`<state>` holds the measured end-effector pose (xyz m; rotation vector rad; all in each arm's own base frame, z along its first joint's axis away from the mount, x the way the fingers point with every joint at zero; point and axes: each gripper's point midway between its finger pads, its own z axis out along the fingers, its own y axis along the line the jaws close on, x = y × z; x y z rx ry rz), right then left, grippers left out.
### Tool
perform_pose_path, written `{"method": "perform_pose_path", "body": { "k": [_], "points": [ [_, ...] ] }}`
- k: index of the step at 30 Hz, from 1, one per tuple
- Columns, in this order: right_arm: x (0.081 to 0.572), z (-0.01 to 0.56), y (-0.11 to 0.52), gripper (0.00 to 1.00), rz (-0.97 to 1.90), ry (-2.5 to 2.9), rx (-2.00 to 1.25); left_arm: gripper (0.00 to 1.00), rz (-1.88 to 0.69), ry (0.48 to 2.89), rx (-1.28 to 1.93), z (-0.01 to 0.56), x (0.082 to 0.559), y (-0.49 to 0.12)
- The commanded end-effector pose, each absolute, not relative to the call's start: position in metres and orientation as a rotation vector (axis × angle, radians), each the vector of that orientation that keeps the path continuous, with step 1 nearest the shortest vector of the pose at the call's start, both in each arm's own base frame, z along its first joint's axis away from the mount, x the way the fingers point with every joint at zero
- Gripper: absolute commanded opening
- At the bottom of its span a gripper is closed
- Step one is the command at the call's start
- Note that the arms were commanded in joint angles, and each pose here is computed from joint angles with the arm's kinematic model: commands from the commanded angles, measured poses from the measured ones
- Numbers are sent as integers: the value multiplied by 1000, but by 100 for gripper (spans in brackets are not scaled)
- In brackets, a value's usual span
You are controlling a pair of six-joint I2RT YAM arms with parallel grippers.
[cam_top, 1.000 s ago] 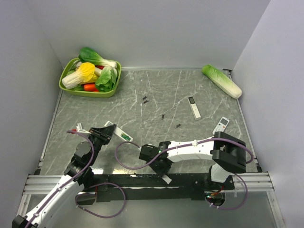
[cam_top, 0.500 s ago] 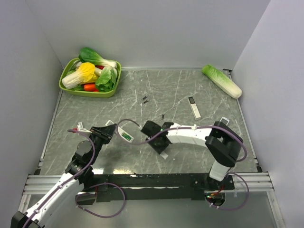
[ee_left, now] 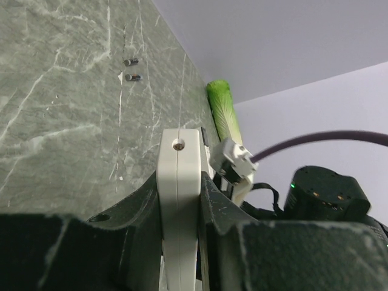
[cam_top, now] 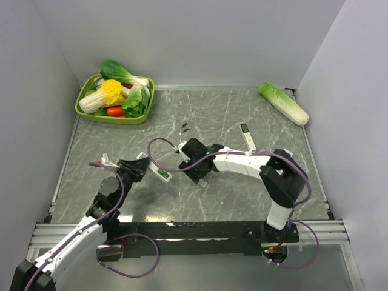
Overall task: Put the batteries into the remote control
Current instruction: Adjust the remote control.
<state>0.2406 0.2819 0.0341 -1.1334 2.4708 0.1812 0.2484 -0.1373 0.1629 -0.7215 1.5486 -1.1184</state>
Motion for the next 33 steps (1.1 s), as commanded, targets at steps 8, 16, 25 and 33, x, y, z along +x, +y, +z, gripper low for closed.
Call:
{"method": "perform_pose_path", "body": {
  "k": [8, 16, 25, 33],
  "points": [
    [209, 146, 328, 97, 740, 1996, -967, 2, -1147, 1610, -692, 120, 237, -144],
    [203, 183, 383, 100, 810, 1853, -1005, 2, -1177, 1595, -684, 125, 236, -146],
    [207, 175, 410, 91, 772, 1888, -1043, 2, -1198, 1571, -678, 132, 234, -146],
    [203, 168, 416, 43, 717, 1889, -1106, 3, -1222, 1570, -668, 137, 233, -149]
  ]
}}
